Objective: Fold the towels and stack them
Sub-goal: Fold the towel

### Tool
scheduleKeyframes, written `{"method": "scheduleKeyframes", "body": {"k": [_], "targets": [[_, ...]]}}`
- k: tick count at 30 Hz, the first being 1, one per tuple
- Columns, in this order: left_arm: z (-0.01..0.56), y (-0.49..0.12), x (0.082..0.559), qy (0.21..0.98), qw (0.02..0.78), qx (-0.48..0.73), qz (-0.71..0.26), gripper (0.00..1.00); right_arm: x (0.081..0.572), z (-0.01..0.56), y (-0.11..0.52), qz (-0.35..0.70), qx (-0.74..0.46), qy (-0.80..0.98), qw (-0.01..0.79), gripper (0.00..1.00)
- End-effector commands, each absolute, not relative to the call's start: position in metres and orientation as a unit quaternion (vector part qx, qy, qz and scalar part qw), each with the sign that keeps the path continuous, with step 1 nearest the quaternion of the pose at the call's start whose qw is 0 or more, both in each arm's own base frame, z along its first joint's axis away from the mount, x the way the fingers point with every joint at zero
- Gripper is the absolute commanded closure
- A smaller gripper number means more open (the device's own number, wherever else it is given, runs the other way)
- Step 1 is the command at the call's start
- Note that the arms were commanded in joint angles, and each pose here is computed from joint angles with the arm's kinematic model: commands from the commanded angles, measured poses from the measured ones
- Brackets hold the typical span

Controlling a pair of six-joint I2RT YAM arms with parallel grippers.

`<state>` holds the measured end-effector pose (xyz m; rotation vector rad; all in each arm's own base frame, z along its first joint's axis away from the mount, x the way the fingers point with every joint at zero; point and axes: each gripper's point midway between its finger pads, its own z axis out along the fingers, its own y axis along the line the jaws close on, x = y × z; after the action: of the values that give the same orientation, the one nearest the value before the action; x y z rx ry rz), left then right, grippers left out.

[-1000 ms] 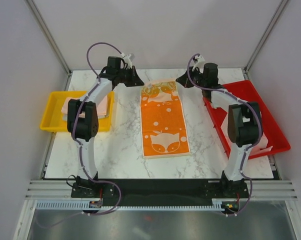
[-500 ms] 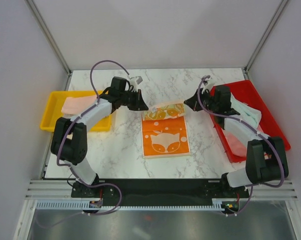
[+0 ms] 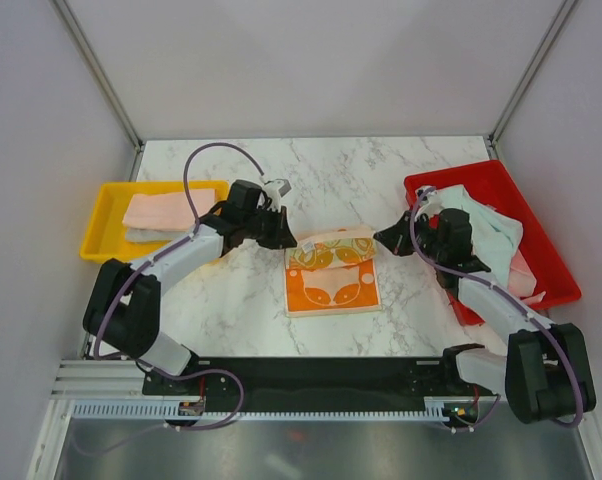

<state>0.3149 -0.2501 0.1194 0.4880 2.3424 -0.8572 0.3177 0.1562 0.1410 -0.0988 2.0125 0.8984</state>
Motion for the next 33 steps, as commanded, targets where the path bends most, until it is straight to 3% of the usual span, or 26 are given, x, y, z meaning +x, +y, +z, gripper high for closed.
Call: {"method": "scheduleKeyframes", "body": {"k": [1, 12, 20, 33], "targets": [[0.13, -0.249, 0.316, 0.875, 0.325, 0.17, -0.316, 0.98, 0.314, 0.146, 0.154, 0.37, -0.031, 0.804, 0.465, 1.0], [0.115, -0.25, 0.295, 0.882, 0.323, 0.17, -0.298, 0.98, 0.279, 0.111, 0.155, 0.375, -0.006, 0.82, 0.432, 1.0], [0.126, -0.24, 0.293, 0.878, 0.353, 0.162, -0.28, 0.98, 0.279, 0.128, 0.148, 0.359, -0.011, 0.815, 0.454, 1.0], [0.1, -0.243, 0.26, 0.892, 0.317, 0.15, -0.286, 0.98, 0.256, 0.106, 0.147, 0.373, 0.022, 0.822, 0.43, 1.0]]}}
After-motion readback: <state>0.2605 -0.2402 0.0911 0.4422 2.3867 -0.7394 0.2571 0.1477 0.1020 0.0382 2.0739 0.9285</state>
